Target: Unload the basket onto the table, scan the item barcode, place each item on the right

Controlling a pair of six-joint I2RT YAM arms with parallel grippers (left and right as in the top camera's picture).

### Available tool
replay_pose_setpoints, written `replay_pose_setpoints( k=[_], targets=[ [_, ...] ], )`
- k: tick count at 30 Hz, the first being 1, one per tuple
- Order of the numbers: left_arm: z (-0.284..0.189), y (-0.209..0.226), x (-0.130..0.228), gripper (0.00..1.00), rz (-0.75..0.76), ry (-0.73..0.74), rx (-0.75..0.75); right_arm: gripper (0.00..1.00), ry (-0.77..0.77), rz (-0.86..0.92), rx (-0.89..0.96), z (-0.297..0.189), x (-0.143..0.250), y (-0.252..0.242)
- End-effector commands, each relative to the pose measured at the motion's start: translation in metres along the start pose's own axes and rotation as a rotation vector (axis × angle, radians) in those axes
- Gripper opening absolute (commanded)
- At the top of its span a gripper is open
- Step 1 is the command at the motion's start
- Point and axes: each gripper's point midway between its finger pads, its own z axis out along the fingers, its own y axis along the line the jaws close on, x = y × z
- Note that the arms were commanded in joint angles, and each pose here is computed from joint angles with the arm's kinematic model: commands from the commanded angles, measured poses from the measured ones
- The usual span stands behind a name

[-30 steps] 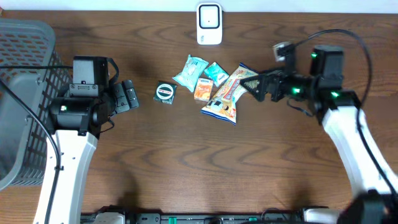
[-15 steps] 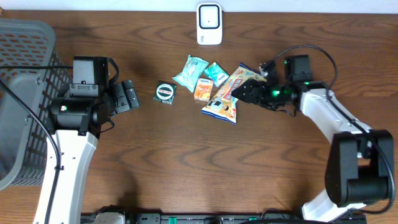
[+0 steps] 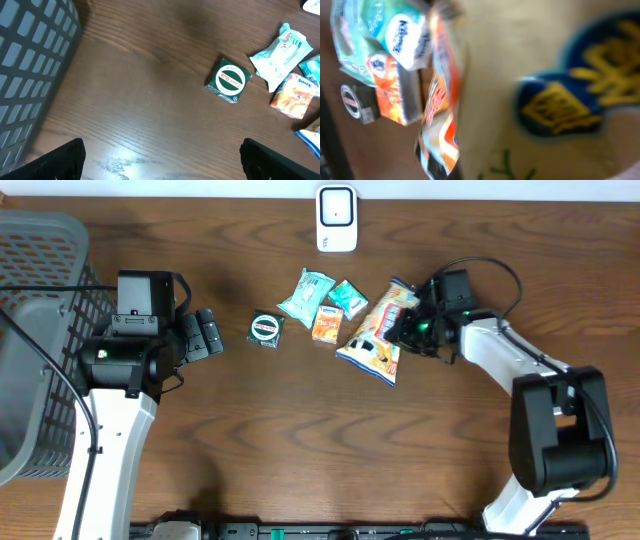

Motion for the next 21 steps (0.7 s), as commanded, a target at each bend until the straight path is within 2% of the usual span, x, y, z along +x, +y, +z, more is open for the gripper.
replay_pose_setpoints(
  k=[1, 6, 9, 11, 13, 14, 18, 19, 21],
  targets=[
    [-0.002, 0.003, -0.002, 0.98, 0.001, -0.010, -0.013, 0.02, -0.166, -0.126, 0.060, -0.053, -0.040, 0.009],
    [-0.002, 0.003, -0.002, 0.98, 0.001, -0.010, -0.013, 0.01, -0.306, -0.170, 0.246, -0.109, -0.054, 0.007],
    [-0.002, 0.003, -0.002, 0.98, 0.001, -0.010, -0.013, 0.01, -0.417, -0.180, 0.449, -0.140, -0.059, -0.008],
    [-0.002, 0.003, -0.002, 0.98, 0.001, -0.010, -0.013, 0.01, -0.463, -0.192, 0.559, -0.151, -0.061, -0.016],
    [-0.002, 0.003, -0.002, 0.97, 0.001, -0.010, -0.013, 0.01, -0.458, -0.201, 0.590, -0.149, -0.058, -0.018],
    [-0.002, 0.003, -0.002, 0.98, 0.001, -0.010, -0.013, 0.09, -0.441, -0.202, 0.581, -0.145, -0.056, -0.017],
    [-0.002, 0.003, -0.002, 0.98, 0.001, -0.010, -0.013, 0.80, -0.306, -0.204, 0.475, -0.111, -0.040, -0.013],
    [-0.002, 0.003, -0.002, 0.98, 0.001, -0.010, -0.013, 0.88, -0.284, -0.199, 0.475, -0.104, -0.038, -0.016],
    [-0.002, 0.003, -0.002, 0.98, 0.001, -0.010, -0.013, 0.91, -0.242, -0.181, 0.498, -0.090, -0.035, -0.029]
  ],
)
